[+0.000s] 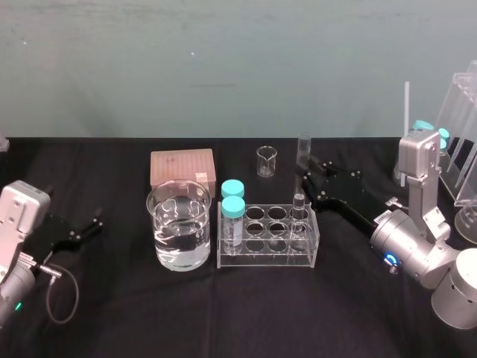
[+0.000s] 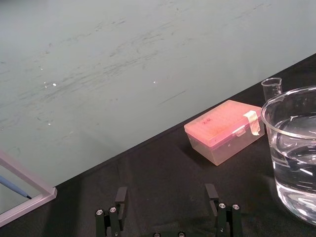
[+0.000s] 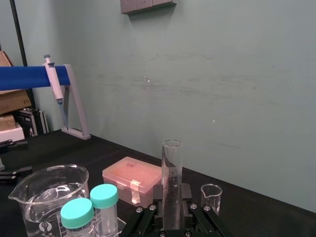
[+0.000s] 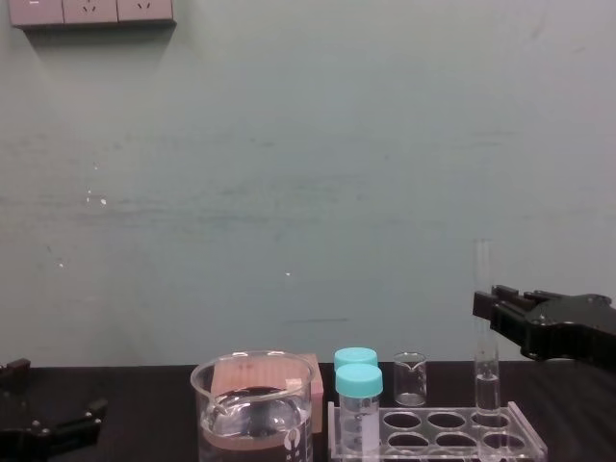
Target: Hold the test tube with one hand and immerse one end into the beaker, then return it to the test tube rack.
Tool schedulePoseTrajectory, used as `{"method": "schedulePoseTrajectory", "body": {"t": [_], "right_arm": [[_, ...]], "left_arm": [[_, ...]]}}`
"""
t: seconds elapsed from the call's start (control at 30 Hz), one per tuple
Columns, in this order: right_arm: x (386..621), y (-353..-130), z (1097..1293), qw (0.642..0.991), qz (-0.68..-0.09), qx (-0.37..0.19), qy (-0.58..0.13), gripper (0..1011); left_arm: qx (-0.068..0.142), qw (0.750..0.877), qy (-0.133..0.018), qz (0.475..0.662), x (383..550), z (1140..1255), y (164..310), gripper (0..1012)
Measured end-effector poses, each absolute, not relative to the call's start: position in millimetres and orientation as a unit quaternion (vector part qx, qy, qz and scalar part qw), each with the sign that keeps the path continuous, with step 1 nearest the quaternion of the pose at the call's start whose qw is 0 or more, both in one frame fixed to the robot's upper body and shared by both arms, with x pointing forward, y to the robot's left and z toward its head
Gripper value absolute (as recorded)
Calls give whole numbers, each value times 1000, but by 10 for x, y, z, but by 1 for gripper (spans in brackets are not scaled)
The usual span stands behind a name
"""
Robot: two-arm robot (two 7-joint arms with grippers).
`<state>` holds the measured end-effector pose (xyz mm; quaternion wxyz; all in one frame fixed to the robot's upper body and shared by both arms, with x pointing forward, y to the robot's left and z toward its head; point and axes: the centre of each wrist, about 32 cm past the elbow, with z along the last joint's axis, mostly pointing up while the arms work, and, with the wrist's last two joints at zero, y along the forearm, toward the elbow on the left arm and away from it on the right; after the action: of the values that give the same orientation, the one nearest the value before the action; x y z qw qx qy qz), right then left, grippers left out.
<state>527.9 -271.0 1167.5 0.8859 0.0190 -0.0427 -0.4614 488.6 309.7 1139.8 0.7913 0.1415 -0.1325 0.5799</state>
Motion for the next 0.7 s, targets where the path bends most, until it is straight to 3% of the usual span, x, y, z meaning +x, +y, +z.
{"method": "schedulePoseTrajectory", "body": {"t": [0.7], "right_arm": [[5309, -2696, 11613, 887, -460, 0, -35, 217]], "left_arm": [[141, 791, -132, 580, 4886, 11398, 3097, 1000]]}}
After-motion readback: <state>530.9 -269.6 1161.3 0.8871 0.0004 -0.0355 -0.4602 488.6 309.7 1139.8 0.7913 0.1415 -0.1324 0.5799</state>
